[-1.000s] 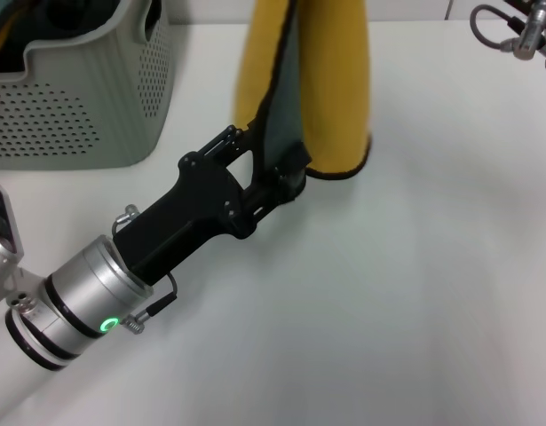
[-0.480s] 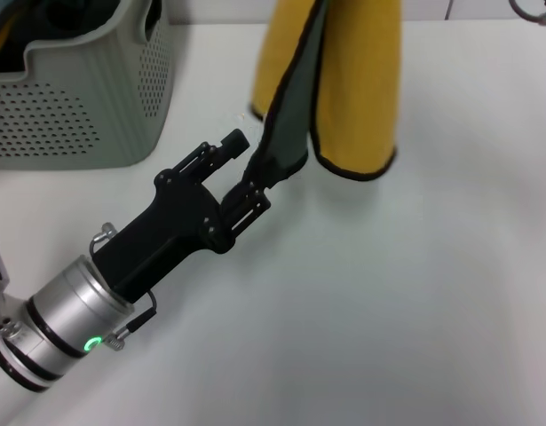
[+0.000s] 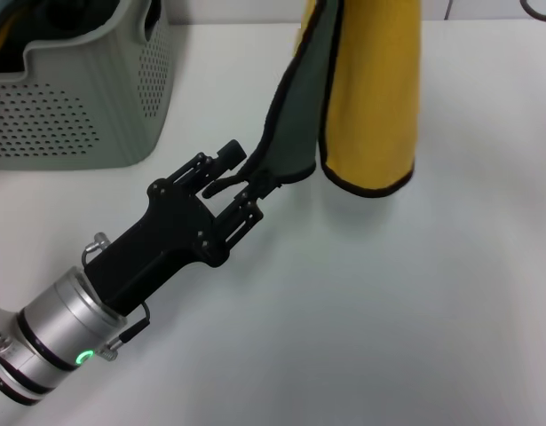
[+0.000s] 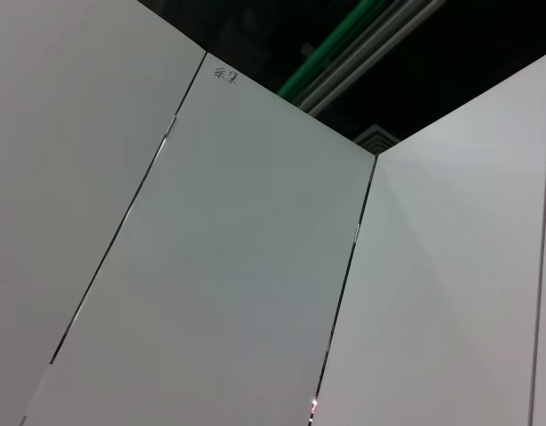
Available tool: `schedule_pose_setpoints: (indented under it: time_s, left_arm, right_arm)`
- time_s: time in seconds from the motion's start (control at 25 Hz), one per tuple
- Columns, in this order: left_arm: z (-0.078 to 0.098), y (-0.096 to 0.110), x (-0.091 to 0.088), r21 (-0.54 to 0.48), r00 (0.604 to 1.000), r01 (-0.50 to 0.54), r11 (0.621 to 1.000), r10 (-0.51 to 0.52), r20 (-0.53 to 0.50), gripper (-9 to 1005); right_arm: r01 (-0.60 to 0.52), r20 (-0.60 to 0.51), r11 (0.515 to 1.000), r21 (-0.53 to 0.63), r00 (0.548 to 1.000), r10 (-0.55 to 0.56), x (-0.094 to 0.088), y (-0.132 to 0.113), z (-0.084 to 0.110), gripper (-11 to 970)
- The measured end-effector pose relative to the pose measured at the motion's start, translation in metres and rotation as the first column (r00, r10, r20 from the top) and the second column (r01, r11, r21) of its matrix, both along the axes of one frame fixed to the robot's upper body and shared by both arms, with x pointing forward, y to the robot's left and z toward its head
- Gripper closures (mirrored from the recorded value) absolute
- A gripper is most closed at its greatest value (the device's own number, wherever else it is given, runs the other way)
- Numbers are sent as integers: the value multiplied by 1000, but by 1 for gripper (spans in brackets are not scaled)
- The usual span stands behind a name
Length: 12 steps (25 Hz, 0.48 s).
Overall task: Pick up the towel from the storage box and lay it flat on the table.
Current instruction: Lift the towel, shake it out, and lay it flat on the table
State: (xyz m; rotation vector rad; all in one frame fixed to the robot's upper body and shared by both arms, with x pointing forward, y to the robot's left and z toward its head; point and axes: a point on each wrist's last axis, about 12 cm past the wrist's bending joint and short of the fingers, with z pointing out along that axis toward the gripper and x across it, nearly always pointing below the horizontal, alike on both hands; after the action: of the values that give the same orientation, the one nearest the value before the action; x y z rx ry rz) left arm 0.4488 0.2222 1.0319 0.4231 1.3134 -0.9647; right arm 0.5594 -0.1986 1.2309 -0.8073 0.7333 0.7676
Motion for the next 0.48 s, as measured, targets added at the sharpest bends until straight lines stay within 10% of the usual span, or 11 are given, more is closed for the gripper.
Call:
schedule_pose_setpoints:
  time_s: [0.48]
  left_arm:
    - [-2, 4, -6, -6, 1000, -16, 1000, 16, -9, 708]
  right_arm:
    - [15, -23, 1000, 16, 1000, -15, 1, -4, -1, 953]
